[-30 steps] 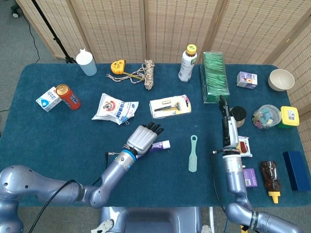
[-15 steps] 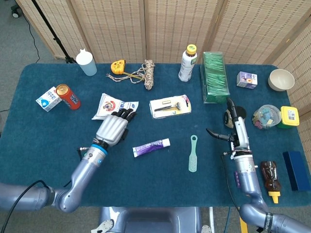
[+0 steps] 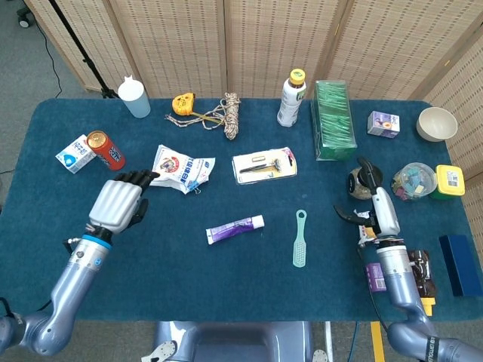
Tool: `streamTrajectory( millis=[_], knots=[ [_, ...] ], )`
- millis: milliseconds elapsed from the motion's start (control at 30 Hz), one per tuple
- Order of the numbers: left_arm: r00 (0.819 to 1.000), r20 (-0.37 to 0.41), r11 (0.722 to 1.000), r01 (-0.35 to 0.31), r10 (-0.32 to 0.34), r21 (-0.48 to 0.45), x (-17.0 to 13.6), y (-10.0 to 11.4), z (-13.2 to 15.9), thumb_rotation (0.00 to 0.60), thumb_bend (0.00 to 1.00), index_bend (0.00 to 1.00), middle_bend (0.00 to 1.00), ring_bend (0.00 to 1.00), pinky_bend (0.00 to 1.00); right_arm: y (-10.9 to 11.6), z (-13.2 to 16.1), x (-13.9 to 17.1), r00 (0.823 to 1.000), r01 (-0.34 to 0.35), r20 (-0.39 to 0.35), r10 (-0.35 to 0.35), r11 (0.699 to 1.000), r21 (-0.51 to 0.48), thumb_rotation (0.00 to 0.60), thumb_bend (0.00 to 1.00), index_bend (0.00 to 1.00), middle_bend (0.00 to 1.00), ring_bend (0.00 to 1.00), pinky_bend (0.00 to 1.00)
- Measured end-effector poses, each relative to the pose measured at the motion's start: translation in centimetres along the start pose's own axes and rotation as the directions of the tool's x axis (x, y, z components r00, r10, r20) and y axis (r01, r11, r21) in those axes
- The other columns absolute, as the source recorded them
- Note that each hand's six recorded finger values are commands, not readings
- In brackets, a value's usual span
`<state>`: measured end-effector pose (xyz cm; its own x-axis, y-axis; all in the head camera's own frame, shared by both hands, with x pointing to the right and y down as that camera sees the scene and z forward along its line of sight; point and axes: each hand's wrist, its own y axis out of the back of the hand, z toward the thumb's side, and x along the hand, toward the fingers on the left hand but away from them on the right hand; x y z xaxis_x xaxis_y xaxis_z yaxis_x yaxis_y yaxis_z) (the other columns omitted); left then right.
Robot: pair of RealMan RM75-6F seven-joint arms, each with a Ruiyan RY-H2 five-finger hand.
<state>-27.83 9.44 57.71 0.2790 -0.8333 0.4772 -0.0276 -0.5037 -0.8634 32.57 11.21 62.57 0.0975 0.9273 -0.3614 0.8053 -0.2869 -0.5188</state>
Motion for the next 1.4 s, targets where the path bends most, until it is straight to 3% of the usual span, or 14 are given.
streamTrajectory(
  millis=[300,600,733,833,1100,1267,1400],
  knots=[
    [0.994,-0.094,0.998,-0.062,0.059,-0.023,-4.1,0.5,-5.2,0.600,0.57,0.34,0.35,0.35,0.34,1.4,-1.5,1.2,1.000,-0.014,0.024,0.010,0.981,0.195,0.600,0.28,0.24,0.20,0.15,0.06],
    [0.977,-0.175,0.991,-0.130,0.121,-0.039,-8.2,-0.2,-10.2,0.600,0.57,0.42,0.40,0.38,0.41,3.3,-3.0,3.4,0.999,0.004,0.037,-0.022,0.904,0.428,0.600,0.28,0.28,0.24,0.18,0.06],
    [0.961,-0.230,0.986,-0.166,0.156,-0.026,-10.5,-0.7,-12.7,0.600,0.57,0.45,0.42,0.39,0.41,4.2,-3.4,5.0,0.998,0.013,0.046,-0.042,0.861,0.508,0.600,0.28,0.28,0.24,0.18,0.06],
    [0.950,-0.258,0.983,-0.185,0.174,-0.017,-12.2,-1.1,-13.8,0.600,0.57,0.45,0.43,0.39,0.41,4.7,-3.5,6.3,0.997,0.017,0.057,-0.056,0.841,0.540,0.600,0.28,0.28,0.25,0.18,0.06],
    [0.931,-0.313,0.978,-0.208,0.186,-0.036,-16.2,-2.3,-15.1,0.600,0.57,0.43,0.42,0.37,0.40,5.6,-3.4,8.9,0.994,0.020,0.080,-0.079,0.822,0.569,0.600,0.28,0.28,0.24,0.18,0.06],
    [0.933,-0.315,0.980,-0.195,0.176,-0.031,-18.2,-2.7,-15.5,0.600,0.57,0.40,0.41,0.35,0.36,5.9,-3.5,10.6,0.991,0.023,0.094,-0.096,0.810,0.586,0.600,0.28,0.27,0.23,0.17,0.06],
    [0.933,-0.314,0.980,-0.196,0.177,-0.030,-18.9,-2.5,-15.5,0.600,0.57,0.32,0.33,0.28,0.29,6.2,-3.5,11.6,0.989,0.032,0.097,-0.109,0.809,0.587,0.600,0.28,0.24,0.21,0.15,0.06]
  ],
)
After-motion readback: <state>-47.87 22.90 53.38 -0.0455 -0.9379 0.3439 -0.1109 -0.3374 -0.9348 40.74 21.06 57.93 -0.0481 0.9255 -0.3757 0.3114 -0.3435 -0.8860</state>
